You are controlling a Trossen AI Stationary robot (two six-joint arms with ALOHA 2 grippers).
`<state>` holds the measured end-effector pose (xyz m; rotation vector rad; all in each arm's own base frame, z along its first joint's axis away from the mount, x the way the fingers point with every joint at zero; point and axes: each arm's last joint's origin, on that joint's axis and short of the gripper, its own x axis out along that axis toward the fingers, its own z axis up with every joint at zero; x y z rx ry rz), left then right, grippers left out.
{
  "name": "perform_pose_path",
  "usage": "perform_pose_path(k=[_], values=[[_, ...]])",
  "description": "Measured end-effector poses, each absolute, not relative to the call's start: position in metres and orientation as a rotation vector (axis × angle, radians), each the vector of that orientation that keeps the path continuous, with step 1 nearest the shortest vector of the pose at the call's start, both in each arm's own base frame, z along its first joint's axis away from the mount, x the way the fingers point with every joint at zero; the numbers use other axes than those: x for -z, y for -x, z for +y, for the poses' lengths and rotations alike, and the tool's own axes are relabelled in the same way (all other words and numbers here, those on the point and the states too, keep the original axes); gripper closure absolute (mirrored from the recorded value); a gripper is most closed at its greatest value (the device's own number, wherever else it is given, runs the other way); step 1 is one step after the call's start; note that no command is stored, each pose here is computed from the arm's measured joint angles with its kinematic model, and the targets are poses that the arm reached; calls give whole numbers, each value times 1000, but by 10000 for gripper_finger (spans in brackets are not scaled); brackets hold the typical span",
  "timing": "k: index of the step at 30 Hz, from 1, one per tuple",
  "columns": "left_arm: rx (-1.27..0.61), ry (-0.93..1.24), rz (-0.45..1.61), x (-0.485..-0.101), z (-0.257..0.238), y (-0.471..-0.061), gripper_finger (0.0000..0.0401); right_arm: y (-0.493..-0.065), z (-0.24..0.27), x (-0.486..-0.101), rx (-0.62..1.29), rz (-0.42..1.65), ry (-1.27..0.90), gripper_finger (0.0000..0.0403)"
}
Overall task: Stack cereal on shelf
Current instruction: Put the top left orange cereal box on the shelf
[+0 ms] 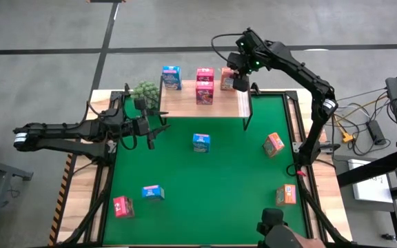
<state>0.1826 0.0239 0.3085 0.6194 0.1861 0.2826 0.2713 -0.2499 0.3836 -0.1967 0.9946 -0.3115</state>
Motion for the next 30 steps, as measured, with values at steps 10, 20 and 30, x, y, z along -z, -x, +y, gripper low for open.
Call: perform_pose_path(k=[10, 20, 30], values=[[-283, -619, 186, -309, 24, -182, 205, -273, -254, -376, 356, 995, 175, 193], [-283, -619, 186, -309, 24, -182, 205, -273, -252, -383, 359, 980, 185, 132], [-282, -615, 187, -308, 24, -183, 205, -284, -224, -422, 386, 854, 144, 154]])
